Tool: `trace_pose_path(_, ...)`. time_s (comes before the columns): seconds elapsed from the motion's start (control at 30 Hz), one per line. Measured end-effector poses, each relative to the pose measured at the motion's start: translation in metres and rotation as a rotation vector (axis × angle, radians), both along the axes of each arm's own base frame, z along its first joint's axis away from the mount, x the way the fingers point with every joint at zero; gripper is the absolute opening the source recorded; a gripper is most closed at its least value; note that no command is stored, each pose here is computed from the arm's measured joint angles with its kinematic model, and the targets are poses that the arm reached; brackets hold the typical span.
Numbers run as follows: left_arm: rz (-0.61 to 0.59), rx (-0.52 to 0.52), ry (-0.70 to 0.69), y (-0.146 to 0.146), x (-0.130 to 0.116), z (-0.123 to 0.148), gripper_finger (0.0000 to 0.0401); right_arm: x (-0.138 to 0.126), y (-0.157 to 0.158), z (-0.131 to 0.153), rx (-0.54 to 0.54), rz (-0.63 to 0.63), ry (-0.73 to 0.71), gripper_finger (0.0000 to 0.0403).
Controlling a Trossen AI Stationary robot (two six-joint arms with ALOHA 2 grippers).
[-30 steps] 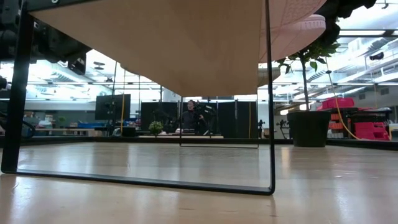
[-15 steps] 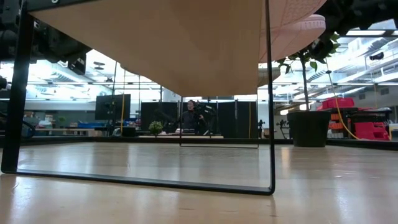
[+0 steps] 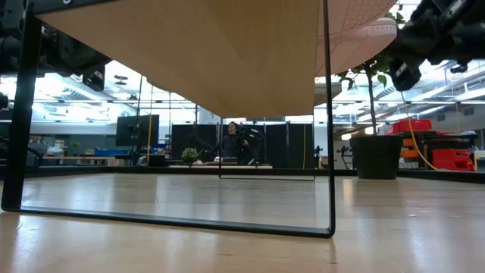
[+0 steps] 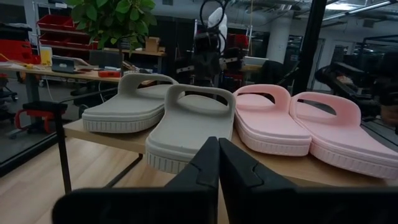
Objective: Pick and place slides into the shelf
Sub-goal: Return to Home Position
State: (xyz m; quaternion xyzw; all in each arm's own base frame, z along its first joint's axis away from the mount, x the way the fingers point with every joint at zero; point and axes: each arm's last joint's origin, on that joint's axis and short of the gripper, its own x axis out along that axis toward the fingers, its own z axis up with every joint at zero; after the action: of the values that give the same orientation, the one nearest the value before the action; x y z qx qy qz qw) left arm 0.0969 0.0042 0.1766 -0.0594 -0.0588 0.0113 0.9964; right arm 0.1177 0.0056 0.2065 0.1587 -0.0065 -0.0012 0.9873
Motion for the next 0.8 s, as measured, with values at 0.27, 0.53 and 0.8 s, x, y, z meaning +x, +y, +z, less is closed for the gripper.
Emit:
trace_pose_path(0.27,0.0,0.001,0.0,0.0,0.0,0.0,0.0005,-0.005,-0.003,-0.03,0.003,-0.024,-0.073,0.0)
trace_pose_path(0.53,0.018,0.001,0.0,0.001,0.0,0.0,0.0008,-0.006,-0.009,-0.027,-0.062,-0.033,-0.097,0.0)
trace_pose_path(0.8,0.017,-0.018,0.001,0.001,0.0,0.0,0.0015,-0.01,-0.011,-0.024,-0.088,0.018,-0.136,0.0)
